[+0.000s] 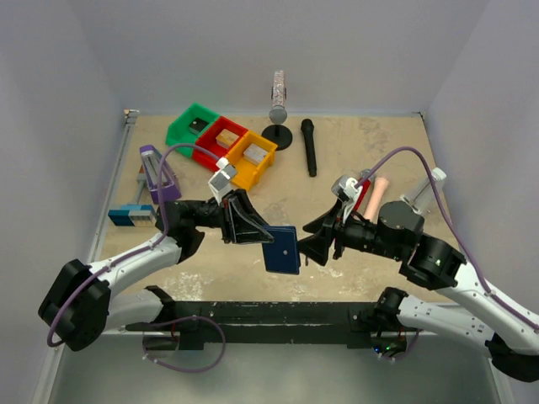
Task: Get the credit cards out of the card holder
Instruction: Open the card holder at the center of the board.
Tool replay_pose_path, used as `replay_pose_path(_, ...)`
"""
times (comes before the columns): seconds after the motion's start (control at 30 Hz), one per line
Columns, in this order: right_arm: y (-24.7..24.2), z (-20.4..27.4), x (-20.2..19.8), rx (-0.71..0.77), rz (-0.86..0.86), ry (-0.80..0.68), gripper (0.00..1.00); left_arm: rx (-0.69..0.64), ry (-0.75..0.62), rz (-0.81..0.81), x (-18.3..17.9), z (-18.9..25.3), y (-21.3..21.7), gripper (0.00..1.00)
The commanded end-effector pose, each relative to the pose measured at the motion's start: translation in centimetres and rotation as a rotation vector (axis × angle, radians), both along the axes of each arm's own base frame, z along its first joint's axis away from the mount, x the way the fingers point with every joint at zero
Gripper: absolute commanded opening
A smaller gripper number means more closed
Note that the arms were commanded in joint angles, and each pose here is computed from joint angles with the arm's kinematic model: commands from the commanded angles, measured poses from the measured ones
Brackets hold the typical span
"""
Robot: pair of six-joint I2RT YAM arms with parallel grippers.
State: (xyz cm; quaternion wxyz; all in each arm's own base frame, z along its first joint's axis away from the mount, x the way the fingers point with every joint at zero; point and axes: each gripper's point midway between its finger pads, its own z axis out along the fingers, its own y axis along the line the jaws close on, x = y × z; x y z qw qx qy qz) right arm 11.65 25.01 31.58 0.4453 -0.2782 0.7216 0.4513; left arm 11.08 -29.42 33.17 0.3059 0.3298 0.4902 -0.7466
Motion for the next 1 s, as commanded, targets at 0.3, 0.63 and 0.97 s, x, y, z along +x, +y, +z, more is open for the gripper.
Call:
replay_pose_path(0.3,2.4,2.0,-2.1,0.095,0.170,0.038,0.65,-0.176,-0.144,-0.017,-1.6,4.1,1.4,0.00)
replay_pose_path(0.63,3.8,1.8,-2.2,0.096,0.214,0.081,0.63,-0.203,-0.133,0.014,-1.2,4.4,1.5,0.00)
replay_pose_path(0.97,4.5,1.4,-2.2,0.091,0.237,0.116,0.41,-0.207,-0.131,0.018,-1.2,4.5,1.4,0.00)
